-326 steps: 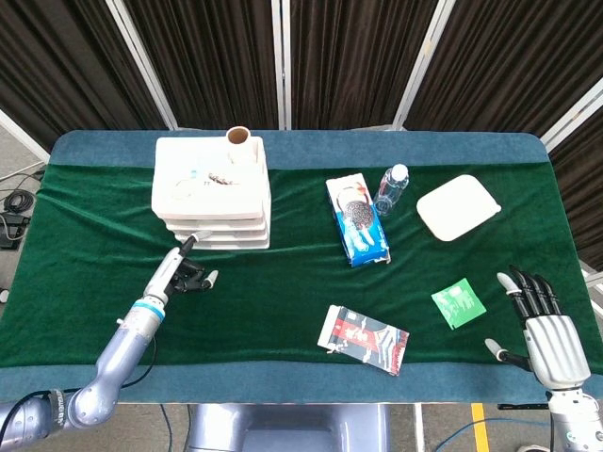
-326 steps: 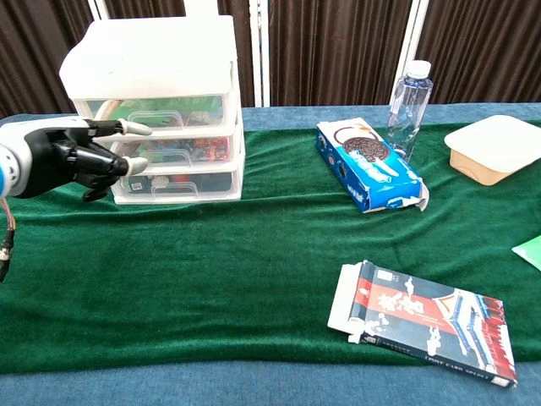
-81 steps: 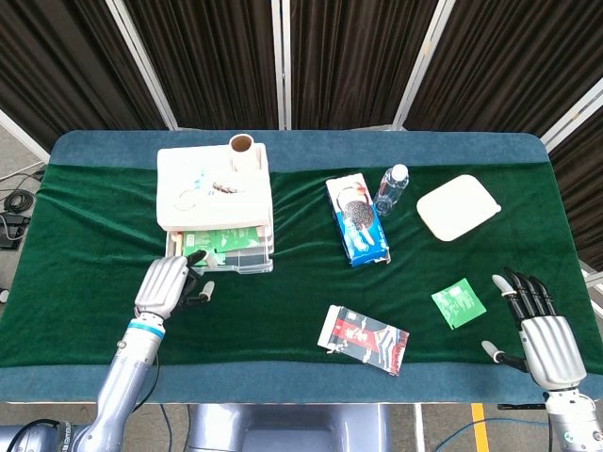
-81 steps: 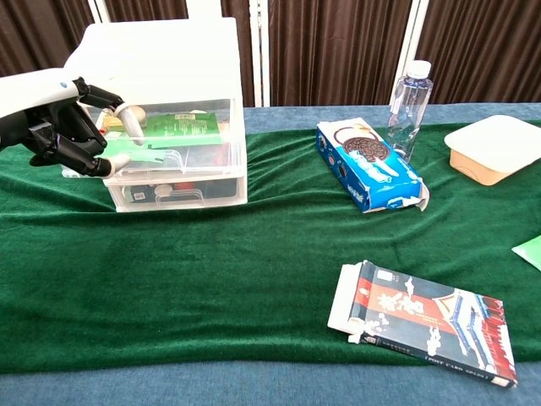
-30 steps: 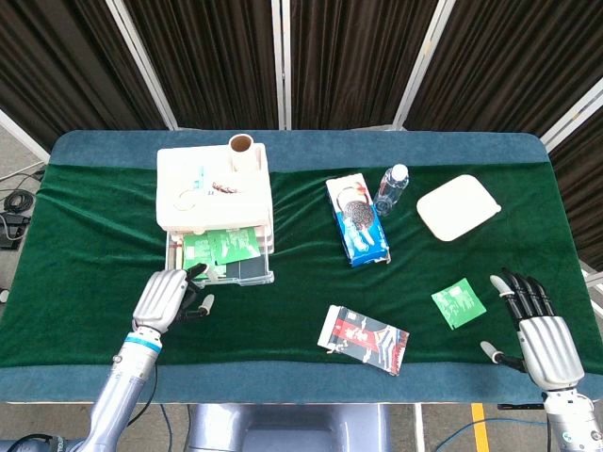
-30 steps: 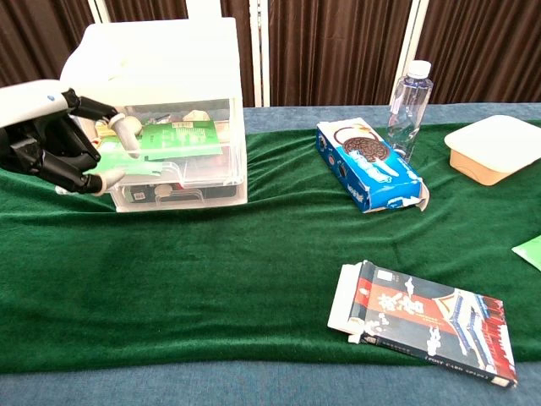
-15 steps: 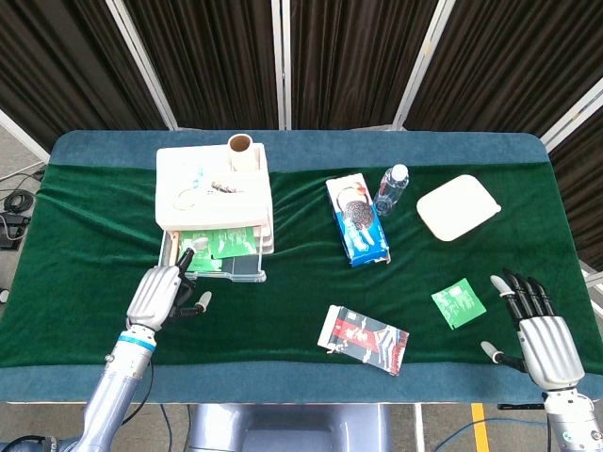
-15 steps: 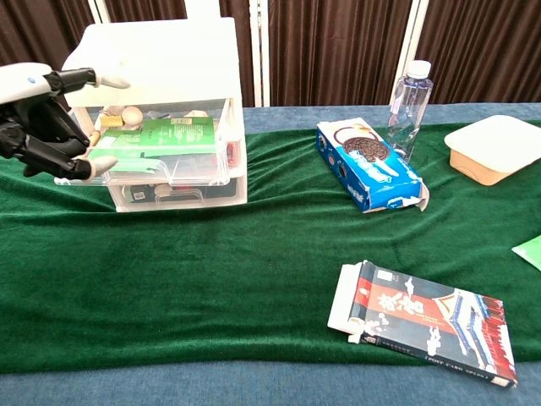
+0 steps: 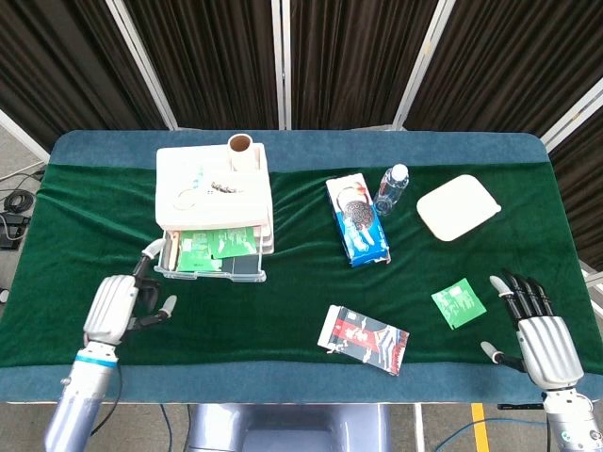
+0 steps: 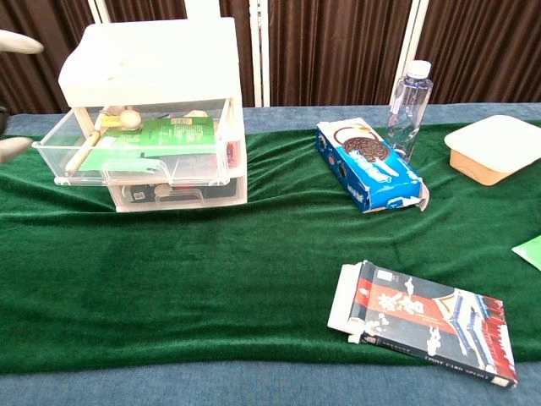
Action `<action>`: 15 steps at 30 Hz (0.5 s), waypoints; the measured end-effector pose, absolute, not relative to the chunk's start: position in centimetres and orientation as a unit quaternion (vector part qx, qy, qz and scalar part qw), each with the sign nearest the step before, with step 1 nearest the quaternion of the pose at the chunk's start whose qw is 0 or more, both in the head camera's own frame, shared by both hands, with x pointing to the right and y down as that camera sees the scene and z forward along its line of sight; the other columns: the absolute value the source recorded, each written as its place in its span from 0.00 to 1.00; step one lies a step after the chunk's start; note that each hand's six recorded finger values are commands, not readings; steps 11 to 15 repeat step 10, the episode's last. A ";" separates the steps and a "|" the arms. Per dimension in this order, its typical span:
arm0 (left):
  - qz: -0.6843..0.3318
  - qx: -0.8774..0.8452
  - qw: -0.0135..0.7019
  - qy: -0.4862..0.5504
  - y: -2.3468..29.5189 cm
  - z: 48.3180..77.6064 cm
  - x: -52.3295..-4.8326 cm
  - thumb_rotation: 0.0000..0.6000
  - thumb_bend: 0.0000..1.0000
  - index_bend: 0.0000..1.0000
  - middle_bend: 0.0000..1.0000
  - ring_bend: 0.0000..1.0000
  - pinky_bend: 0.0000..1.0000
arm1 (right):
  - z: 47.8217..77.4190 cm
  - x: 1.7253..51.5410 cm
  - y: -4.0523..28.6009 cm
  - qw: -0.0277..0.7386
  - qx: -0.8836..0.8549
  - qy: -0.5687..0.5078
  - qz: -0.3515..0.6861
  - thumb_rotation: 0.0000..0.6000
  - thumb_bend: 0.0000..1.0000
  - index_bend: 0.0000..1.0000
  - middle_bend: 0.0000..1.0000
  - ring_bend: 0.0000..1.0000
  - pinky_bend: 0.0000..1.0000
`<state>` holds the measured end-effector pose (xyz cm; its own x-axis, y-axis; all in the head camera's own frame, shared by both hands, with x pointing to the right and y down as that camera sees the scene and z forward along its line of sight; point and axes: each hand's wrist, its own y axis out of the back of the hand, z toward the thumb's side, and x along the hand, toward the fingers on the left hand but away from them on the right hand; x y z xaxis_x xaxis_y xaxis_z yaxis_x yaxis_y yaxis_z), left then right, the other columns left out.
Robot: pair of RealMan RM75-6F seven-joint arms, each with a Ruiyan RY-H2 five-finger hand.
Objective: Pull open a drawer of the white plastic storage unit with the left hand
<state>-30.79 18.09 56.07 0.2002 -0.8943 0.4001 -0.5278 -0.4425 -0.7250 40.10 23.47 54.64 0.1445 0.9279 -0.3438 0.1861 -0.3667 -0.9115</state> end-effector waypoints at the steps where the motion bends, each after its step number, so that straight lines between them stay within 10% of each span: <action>1: -0.413 -0.740 0.229 0.479 18.4 55.9 -31.5 1.00 0.36 0.06 0.34 0.25 0.29 | 54.7 40.1 23.5 0.372 -0.659 -0.422 0.500 1.00 0.04 0.00 0.00 0.00 0.00; 6: -0.423 -0.725 0.269 0.472 19.7 55.6 -34.4 1.00 0.28 0.00 0.01 0.00 0.02 | 54.9 40.0 23.5 0.374 -0.657 -0.420 0.502 1.00 0.04 0.00 0.00 0.00 0.00; 15: -0.451 -0.695 0.315 0.463 20.6 55.8 -37.2 1.00 0.19 0.00 0.00 0.00 0.00 | 54.9 40.0 23.5 0.375 -0.656 -0.420 0.503 1.00 0.04 0.00 0.00 0.00 0.00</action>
